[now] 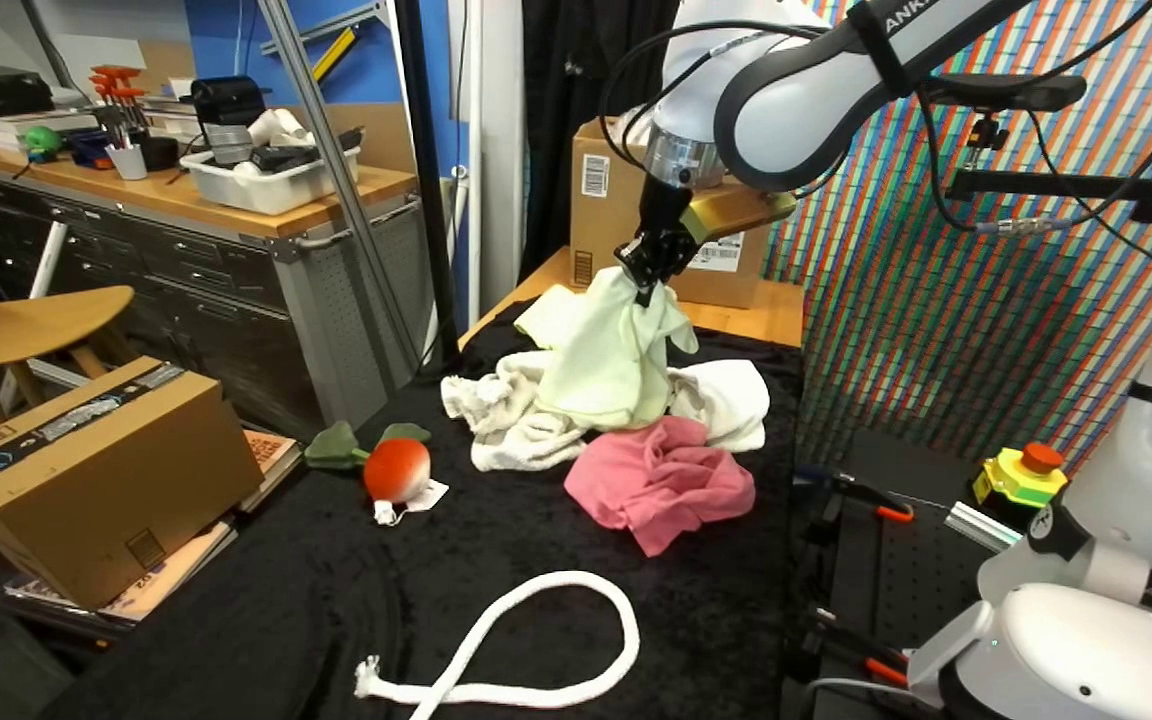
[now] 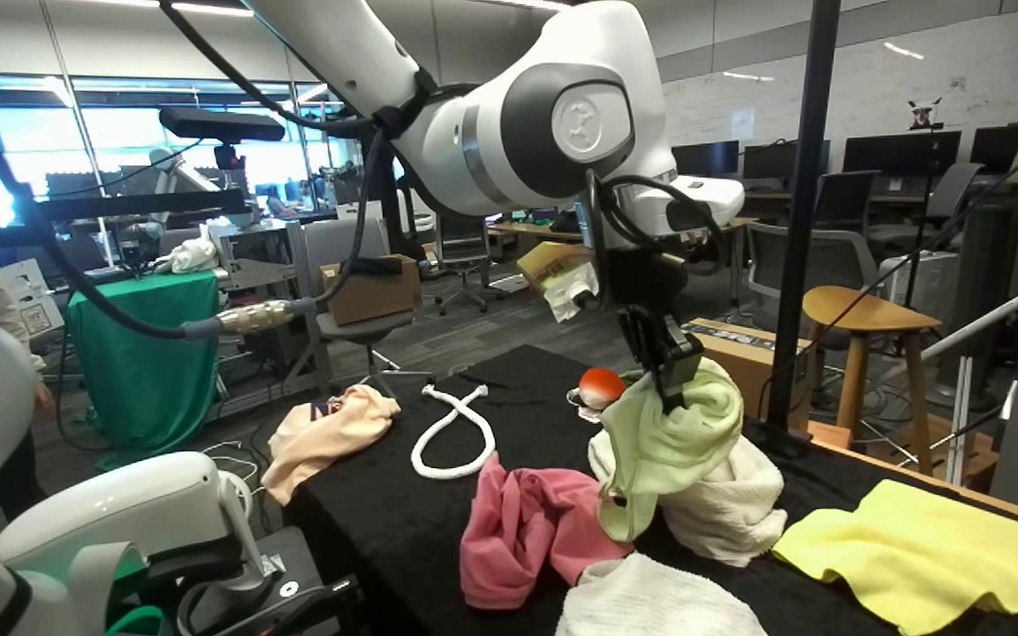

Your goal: Pile up all the things on the table on the white shirt

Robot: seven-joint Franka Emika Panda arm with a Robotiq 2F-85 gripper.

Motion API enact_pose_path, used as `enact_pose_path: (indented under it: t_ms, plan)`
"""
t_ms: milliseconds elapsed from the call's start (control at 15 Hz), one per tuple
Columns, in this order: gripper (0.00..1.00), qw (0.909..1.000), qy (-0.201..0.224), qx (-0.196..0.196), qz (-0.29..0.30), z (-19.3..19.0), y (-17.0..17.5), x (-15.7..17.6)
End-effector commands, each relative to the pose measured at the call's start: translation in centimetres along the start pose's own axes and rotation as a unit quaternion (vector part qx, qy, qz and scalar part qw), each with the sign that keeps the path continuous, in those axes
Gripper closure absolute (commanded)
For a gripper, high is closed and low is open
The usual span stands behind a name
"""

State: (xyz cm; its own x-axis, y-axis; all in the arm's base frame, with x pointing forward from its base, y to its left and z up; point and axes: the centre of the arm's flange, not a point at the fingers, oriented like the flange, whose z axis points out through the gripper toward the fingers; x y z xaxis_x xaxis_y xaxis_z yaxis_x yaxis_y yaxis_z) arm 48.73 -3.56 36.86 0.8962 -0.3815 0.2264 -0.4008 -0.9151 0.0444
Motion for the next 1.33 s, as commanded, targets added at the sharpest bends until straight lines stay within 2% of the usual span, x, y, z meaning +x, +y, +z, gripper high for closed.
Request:
enact_pose_path:
  t_ms: [0,67,400,667,933,1267]
  plan:
    - [0.81,0.9998,0.003,0.002,-0.018,0.4,-0.1,-0.9]
    - [0.65,0.9998,0.002,0.001,-0.022,0.3,-0.2,-1.1]
    - [0.29,0.9987,-0.004,-0.001,-0.051,0.1,-1.7,-2.1]
    - [0.01,0.9965,0.004,0.002,-0.083,-0.3,-4.8,-2.6]
    - [0.00,0.9882,0.031,0.013,-0.149,-0.9,-11.7,-3.4]
    - [0.00,0.9735,0.033,0.036,-0.223,-0.3,-20.7,-4.4]
